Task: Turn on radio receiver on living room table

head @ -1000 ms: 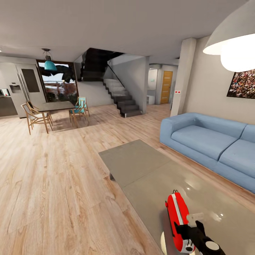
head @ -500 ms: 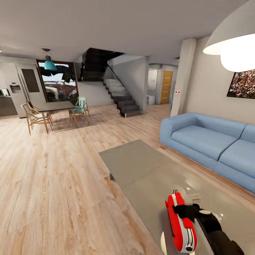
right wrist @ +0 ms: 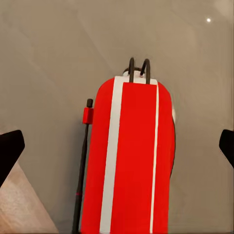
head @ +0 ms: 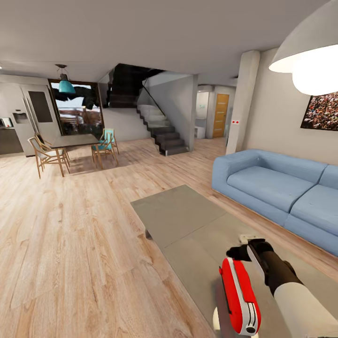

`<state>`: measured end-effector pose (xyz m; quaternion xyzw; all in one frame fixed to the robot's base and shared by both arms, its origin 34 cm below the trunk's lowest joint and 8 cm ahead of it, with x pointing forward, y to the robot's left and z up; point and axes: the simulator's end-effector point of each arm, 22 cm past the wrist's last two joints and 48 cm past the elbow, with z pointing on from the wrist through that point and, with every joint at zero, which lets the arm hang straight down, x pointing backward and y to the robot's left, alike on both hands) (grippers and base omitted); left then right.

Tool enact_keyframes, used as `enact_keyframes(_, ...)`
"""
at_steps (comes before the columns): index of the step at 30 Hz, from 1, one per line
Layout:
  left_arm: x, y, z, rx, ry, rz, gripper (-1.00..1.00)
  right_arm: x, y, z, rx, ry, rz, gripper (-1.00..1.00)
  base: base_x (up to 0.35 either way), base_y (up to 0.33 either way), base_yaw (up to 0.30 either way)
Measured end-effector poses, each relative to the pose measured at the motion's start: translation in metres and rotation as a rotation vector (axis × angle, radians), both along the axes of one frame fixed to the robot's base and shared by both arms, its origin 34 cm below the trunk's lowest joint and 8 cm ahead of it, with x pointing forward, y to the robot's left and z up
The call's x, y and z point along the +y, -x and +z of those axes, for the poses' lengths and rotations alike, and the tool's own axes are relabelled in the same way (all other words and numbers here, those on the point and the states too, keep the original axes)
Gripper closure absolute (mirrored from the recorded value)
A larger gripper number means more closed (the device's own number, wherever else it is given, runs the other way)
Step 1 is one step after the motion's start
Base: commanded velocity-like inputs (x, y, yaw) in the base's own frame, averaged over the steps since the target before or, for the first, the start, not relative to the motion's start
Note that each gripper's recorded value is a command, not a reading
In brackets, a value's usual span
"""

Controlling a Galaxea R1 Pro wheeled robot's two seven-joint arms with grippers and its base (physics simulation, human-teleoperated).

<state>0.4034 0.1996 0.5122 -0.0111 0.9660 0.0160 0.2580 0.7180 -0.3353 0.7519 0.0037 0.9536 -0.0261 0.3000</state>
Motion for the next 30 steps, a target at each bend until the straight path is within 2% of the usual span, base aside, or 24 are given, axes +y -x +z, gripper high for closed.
enact_keyframes(3,0.000,0.000,0.000,0.000,0.000,0.000,-1.00,-0.011,0.003,-0.003,0.015,0.007,-0.011,-1.00,0.000,0.000,0.000)
enact_keyframes(7,0.000,0.000,0.000,-0.001,-0.001,0.000,-1.00,-0.021,0.016,-0.020,0.069,0.008,-0.026,-1.00,0.000,0.000,0.000)
enact_keyframes(20,0.001,-0.001,0.001,-0.004,0.000,0.001,-1.00,-0.024,0.043,-0.049,0.179,-0.004,-0.043,-1.00,0.000,0.000,0.000)
enact_keyframes(30,0.001,-0.001,0.001,-0.005,0.000,0.002,-1.00,-0.020,0.048,-0.056,0.200,-0.013,-0.040,-1.00,0.000,0.000,0.000)
